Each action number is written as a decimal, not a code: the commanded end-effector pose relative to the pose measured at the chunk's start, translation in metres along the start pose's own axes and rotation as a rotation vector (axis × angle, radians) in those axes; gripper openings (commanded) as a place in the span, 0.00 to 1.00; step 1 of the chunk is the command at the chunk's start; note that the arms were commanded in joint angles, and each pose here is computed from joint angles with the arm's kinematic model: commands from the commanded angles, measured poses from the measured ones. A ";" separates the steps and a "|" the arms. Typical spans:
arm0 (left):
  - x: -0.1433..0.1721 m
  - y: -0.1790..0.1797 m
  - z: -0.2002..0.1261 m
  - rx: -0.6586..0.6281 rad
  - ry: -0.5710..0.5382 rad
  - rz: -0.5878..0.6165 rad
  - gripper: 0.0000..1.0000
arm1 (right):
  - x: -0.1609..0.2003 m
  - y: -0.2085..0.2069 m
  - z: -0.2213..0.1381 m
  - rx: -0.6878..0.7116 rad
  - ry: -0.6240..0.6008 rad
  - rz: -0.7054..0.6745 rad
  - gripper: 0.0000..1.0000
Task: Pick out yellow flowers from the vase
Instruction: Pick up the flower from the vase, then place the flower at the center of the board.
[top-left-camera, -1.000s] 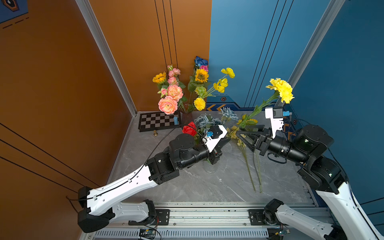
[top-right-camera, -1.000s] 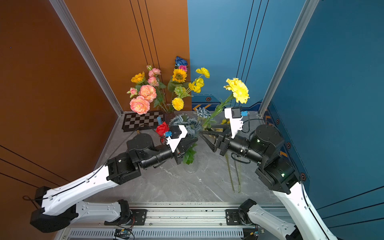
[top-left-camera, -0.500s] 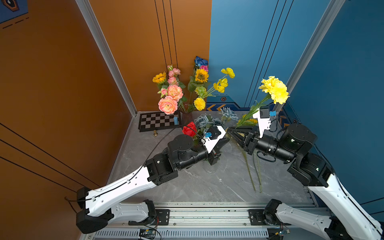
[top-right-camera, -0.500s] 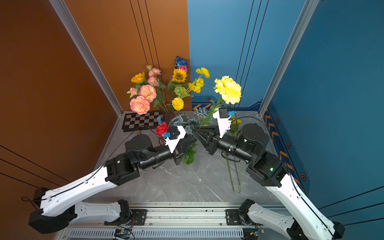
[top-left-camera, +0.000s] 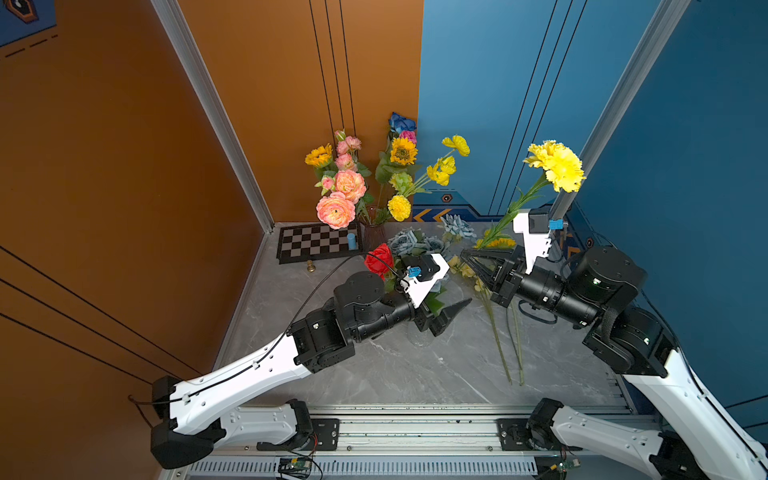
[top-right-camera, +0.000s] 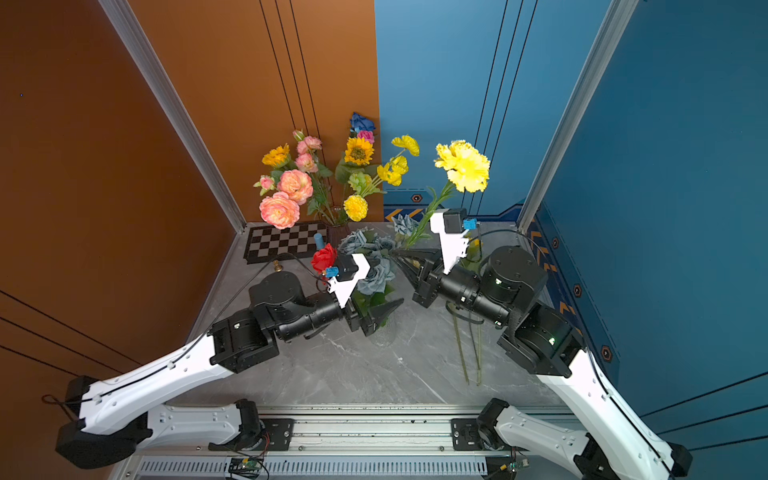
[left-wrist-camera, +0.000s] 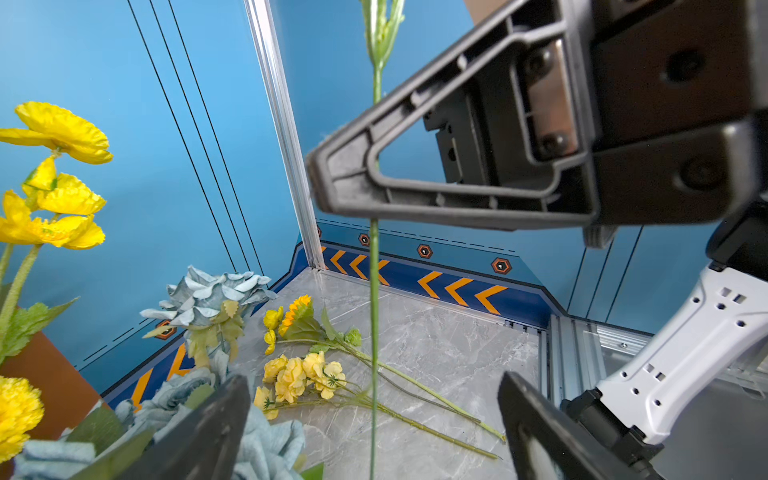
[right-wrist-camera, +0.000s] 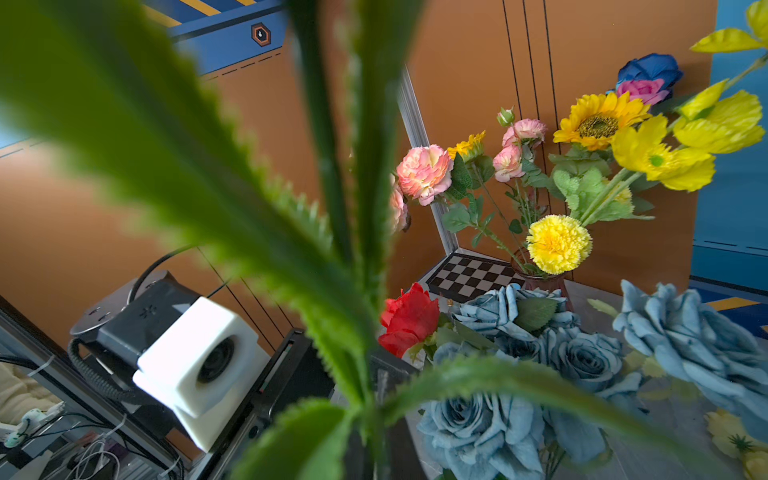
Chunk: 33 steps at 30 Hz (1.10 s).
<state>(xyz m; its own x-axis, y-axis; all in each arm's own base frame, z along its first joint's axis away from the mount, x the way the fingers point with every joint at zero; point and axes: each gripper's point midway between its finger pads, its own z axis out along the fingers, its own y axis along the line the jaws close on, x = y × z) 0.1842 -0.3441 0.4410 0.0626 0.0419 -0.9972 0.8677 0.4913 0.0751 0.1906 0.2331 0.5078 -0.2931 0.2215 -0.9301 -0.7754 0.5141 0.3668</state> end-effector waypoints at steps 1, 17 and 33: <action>-0.015 0.009 -0.008 -0.044 -0.053 0.008 0.98 | -0.009 -0.008 -0.008 0.077 0.006 -0.055 0.00; -0.058 0.038 -0.043 -0.182 -0.159 0.041 0.98 | 0.015 -0.176 -0.060 0.737 0.285 0.133 0.00; -0.078 0.038 -0.075 -0.177 -0.229 0.062 0.98 | 0.158 -0.340 -0.075 1.085 0.781 0.279 0.00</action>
<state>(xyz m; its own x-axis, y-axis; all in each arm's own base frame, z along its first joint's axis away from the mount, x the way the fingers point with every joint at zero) 0.1761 -0.2740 0.5099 0.2045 -0.0926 -0.9745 0.7782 0.6193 0.1044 0.3655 0.0423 0.2609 -0.8440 0.1233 -0.5219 0.0770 0.9910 0.1096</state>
